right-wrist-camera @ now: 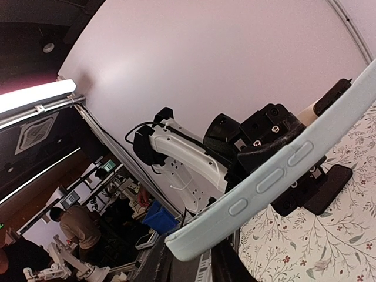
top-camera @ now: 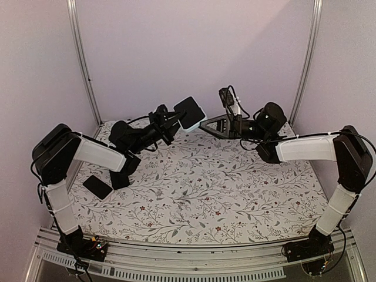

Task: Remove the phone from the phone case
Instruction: Remove the bottom right corner of the phone case from the phone.

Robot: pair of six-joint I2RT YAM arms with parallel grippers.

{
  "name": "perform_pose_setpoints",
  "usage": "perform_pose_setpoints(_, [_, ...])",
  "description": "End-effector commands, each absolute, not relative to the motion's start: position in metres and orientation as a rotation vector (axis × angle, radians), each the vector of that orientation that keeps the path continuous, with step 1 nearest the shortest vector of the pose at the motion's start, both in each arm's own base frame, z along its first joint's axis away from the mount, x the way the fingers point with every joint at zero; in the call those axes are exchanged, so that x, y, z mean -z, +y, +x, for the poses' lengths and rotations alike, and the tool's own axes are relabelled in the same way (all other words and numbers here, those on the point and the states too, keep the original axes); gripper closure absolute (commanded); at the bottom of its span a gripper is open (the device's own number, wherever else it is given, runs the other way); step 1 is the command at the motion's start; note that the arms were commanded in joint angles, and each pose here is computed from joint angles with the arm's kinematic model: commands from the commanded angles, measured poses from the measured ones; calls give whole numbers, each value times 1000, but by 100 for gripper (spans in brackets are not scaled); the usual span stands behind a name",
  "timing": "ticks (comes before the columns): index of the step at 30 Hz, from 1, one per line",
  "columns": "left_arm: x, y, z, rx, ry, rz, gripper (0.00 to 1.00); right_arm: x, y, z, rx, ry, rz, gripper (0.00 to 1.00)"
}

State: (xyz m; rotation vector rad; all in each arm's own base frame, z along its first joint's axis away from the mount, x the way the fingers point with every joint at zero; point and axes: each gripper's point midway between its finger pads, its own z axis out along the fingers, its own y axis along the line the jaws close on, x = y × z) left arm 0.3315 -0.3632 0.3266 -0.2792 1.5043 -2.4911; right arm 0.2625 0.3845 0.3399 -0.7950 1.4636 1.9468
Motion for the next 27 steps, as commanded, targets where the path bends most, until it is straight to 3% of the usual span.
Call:
perform_pose_setpoints(1, [-350, -360, 291, 2526, 1357, -27, 100, -345, 386, 253, -1916, 1457, -781, 69])
perform_pose_setpoints(6, [-347, -357, 293, 2508, 1368, -31, 100, -348, 379, 249, -1876, 1463, -764, 49])
perform_pose_setpoints(11, [-348, -357, 294, 2507, 1367, -27, 100, -351, 376, 254, -1835, 1482, -716, 45])
perform_pose_setpoints(15, [-350, -358, 293, 2506, 1371, -17, 100, -349, 377, 259, -1820, 1508, -696, 49])
perform_pose_setpoints(23, [-355, -358, 290, 2541, 1350, -9, 100, -353, 377, 258, -1814, 1491, -713, 68])
perform_pose_setpoints(27, [-360, -357, 290, 2560, 1337, -10, 100, -354, 377, 256, -1800, 1472, -741, 72])
